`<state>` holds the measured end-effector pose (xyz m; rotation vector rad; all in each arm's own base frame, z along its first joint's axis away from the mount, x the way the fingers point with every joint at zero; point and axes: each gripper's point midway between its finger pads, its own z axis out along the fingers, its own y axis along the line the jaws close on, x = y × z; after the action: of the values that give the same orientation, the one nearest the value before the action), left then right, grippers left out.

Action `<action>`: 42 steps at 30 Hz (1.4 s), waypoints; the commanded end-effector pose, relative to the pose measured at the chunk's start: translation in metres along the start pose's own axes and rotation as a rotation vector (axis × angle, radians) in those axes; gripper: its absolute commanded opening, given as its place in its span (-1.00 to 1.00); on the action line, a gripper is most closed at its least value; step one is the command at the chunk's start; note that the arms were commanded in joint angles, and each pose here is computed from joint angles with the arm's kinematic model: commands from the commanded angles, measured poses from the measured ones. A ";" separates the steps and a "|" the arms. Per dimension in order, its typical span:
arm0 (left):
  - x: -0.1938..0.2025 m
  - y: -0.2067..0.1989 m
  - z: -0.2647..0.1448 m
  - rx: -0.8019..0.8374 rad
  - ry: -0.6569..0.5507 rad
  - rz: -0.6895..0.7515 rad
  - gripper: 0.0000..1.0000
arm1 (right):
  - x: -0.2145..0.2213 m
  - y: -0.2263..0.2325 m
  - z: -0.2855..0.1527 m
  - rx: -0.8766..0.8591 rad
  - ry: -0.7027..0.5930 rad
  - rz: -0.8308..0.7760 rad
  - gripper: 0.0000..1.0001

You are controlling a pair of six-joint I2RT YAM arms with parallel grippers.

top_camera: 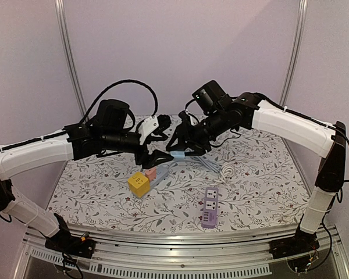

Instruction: Insert the plug

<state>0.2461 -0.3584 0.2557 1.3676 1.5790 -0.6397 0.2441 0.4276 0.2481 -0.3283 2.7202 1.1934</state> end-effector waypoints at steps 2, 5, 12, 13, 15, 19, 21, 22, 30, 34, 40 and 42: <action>0.002 -0.006 0.004 0.004 -0.003 0.017 0.53 | -0.004 0.020 -0.003 -0.059 -0.019 -0.011 -0.23; 0.003 -0.008 0.005 0.011 -0.003 0.017 0.45 | -0.003 0.021 -0.002 -0.062 -0.012 -0.007 -0.23; 0.002 -0.011 0.008 0.020 -0.004 0.029 0.23 | 0.000 0.021 0.000 -0.059 -0.003 -0.006 -0.24; 0.003 -0.012 0.008 0.022 -0.002 0.031 0.21 | 0.000 0.021 0.000 -0.059 -0.004 -0.005 -0.24; 0.003 -0.013 0.009 0.024 -0.003 0.031 0.18 | 0.001 0.022 0.000 -0.062 -0.002 -0.004 -0.24; 0.002 -0.014 0.009 0.029 -0.007 0.037 -0.03 | 0.001 0.022 0.002 -0.066 0.004 0.001 -0.24; 0.002 -0.015 0.009 0.031 -0.007 0.039 -0.22 | 0.002 0.022 0.002 -0.065 0.007 0.001 -0.24; 0.002 -0.015 0.009 0.031 -0.007 0.040 -0.31 | 0.003 0.022 0.003 -0.065 0.010 0.001 -0.24; 0.001 -0.016 0.007 0.034 -0.009 0.046 -1.00 | 0.003 0.027 0.001 -0.088 0.015 -0.010 0.16; -0.002 -0.015 0.004 0.021 -0.012 0.037 -1.00 | 0.003 0.024 0.001 -0.072 0.008 -0.010 0.59; -0.010 -0.013 -0.008 -0.003 -0.033 0.022 -1.00 | -0.001 0.024 -0.015 -0.046 -0.045 -0.027 0.98; -0.013 -0.013 -0.011 -0.010 -0.042 0.018 -1.00 | -0.001 0.024 -0.019 -0.040 -0.054 -0.031 0.98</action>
<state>0.2378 -0.3616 0.2574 1.3790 1.5532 -0.6385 0.2391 0.4372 0.2570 -0.3319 2.6935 1.2487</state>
